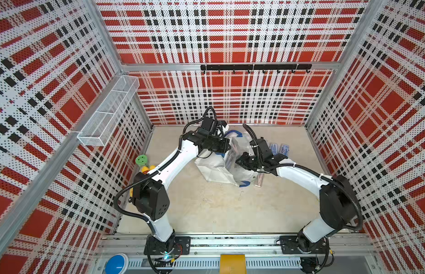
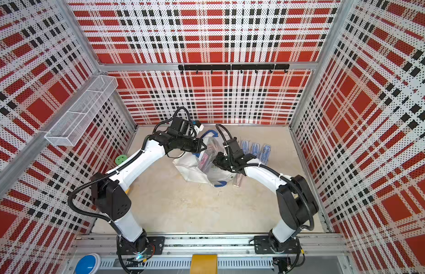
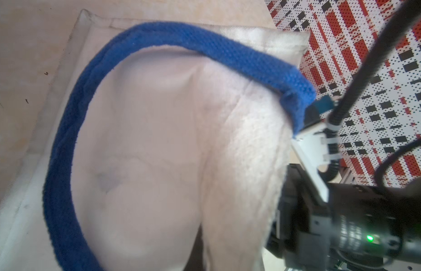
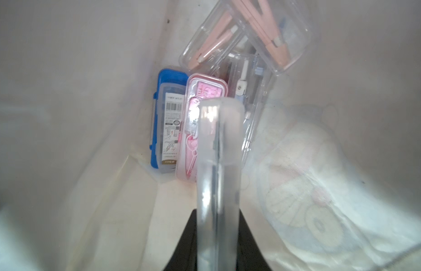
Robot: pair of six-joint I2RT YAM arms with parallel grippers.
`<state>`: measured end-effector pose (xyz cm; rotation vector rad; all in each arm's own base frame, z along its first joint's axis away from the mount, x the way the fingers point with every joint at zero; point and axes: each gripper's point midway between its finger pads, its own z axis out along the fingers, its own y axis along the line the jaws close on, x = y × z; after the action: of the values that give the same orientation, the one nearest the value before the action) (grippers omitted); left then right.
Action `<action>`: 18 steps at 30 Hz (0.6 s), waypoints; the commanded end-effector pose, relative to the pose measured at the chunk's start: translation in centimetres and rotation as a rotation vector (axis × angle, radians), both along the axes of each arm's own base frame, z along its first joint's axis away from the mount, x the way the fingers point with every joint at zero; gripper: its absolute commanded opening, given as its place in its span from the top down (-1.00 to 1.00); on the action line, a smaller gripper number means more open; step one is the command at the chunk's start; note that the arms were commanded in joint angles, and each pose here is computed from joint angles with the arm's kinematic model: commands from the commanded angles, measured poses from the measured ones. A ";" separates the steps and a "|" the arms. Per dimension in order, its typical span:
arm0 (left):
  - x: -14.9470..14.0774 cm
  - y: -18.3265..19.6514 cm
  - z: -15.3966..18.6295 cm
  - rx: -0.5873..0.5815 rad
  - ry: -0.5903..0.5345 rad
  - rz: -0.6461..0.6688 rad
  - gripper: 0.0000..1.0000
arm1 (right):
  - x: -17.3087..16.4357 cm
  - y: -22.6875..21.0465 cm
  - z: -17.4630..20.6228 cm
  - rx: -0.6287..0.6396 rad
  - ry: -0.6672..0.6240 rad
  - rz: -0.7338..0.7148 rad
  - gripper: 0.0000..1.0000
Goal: Take out the compass set from the canvas bag
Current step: Pick up the compass set from the canvas bag, then place the compass set at the center of the board.
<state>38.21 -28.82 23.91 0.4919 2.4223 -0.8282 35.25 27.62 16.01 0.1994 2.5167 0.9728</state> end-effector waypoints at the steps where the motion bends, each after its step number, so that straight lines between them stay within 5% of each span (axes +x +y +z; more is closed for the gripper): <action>1: -0.3 -0.6 1.9 -0.039 -0.032 -0.016 1.00 | -0.6 -1.3 2.1 0.028 -0.066 0.079 0.73; 9: 0.1 -0.5 2.3 -0.050 -0.047 -0.006 1.00 | -0.5 -8.8 4.6 0.076 -0.105 0.037 0.74; 18: 0.0 0.0 2.6 -0.047 -0.049 -0.004 1.00 | -2.1 -17.5 -1.2 0.025 0.026 -0.108 0.74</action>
<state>38.27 -28.75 23.92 0.4850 2.4236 -0.8299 34.75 10.50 16.83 0.3832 2.4318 0.9540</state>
